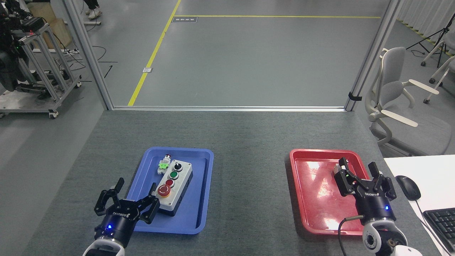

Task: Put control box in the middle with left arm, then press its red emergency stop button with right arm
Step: 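Lower the left gripper onto the grey control box on the blue tray, then close the left gripper on the near end of the control box, then slide the control box with the left gripper off the tray toward the table middle, then release the control box and pull the left gripper back, then move the right gripper over the box and press the red button, then lift the right gripper off the button and withdraw it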

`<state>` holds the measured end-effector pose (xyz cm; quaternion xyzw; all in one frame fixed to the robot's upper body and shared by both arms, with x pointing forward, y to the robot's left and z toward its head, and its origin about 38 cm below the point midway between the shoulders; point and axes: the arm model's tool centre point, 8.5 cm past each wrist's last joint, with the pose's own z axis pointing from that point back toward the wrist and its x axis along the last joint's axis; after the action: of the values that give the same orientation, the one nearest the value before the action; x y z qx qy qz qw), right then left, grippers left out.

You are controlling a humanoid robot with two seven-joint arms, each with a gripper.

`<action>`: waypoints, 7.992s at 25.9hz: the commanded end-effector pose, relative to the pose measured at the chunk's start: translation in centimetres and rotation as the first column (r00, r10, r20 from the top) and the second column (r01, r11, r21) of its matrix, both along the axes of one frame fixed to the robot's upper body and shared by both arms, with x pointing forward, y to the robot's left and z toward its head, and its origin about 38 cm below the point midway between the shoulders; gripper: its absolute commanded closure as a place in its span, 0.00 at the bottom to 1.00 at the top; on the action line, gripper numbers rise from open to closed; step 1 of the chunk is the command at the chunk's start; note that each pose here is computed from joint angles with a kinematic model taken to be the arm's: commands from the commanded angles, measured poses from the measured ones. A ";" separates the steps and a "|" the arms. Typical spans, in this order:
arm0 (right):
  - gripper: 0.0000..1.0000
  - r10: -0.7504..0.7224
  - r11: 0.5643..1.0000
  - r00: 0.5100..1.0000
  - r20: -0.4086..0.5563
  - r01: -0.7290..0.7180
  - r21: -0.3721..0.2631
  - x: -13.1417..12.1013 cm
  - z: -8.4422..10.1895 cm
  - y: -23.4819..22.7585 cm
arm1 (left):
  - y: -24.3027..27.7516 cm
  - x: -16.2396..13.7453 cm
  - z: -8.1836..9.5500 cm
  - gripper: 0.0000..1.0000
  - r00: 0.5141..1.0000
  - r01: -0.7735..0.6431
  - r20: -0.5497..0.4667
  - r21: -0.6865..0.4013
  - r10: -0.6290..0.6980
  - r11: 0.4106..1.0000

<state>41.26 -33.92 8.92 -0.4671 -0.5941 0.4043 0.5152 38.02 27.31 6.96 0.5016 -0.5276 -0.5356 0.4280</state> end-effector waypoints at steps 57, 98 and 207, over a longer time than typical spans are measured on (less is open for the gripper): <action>0.01 0.000 1.000 1.000 0.009 0.000 0.012 0.0 0.2 0.1 | -4.2 3.4 -9.2 0.03 0.980 0.037 -0.194 -0.006 -0.038 0.999; 0.01 0.001 1.000 1.000 0.011 -0.001 0.006 0.0 0.3 -0.1 | -26.3 3.1 -4.7 1.00 0.880 0.461 -0.124 -0.005 -0.458 0.887; 0.83 0.623 0.782 0.780 -0.054 -0.620 0.062 2.6 -3.4 21.3 | 0.1 1.7 -2.4 0.01 0.972 -0.234 -0.018 -0.082 0.234 0.969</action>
<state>41.73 -12.84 1.65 -0.1996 -0.6625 0.6073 0.3904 39.63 27.41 4.52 0.5399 -0.4853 -0.4607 0.5107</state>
